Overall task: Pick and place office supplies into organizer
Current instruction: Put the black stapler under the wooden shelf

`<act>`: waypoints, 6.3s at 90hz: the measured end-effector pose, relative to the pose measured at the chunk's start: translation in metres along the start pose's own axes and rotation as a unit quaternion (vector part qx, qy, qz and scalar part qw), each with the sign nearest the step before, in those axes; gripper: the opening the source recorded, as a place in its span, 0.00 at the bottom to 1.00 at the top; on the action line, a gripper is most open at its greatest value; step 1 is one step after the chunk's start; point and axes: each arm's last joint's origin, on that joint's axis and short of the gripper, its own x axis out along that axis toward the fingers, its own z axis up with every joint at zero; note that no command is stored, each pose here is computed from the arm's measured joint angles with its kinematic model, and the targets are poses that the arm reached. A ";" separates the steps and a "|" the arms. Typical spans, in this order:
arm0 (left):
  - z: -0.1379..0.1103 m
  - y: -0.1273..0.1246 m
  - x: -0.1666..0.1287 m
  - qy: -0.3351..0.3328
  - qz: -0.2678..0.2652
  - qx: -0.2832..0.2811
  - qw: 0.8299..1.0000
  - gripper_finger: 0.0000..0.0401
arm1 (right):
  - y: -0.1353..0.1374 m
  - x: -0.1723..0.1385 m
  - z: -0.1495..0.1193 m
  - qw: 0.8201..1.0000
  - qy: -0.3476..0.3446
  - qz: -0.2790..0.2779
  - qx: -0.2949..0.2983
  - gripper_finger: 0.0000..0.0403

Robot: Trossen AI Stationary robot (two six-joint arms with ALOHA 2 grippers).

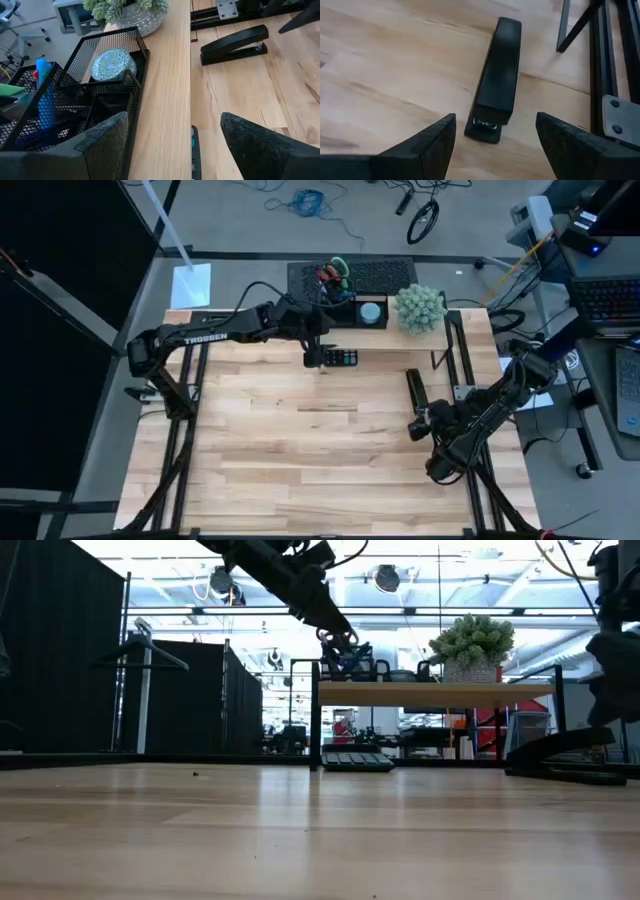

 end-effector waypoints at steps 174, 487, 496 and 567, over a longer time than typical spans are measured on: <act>0.002 0.001 0.000 -0.013 0.006 0.006 1.000 0.77 | 0.012 0.117 0.030 0.985 -0.060 -0.122 0.103 0.09; 0.002 0.000 0.000 -0.010 0.003 0.016 1.000 0.77 | 0.010 0.170 0.076 0.983 0.003 -0.178 0.043 0.43; 0.002 0.000 0.000 -0.010 0.003 0.015 1.000 0.77 | 0.012 0.167 0.075 0.985 0.002 -0.170 0.040 0.51; 0.000 -0.001 0.000 0.002 0.001 0.014 1.000 0.77 | 0.030 0.085 0.076 0.996 0.041 -0.084 0.016 0.52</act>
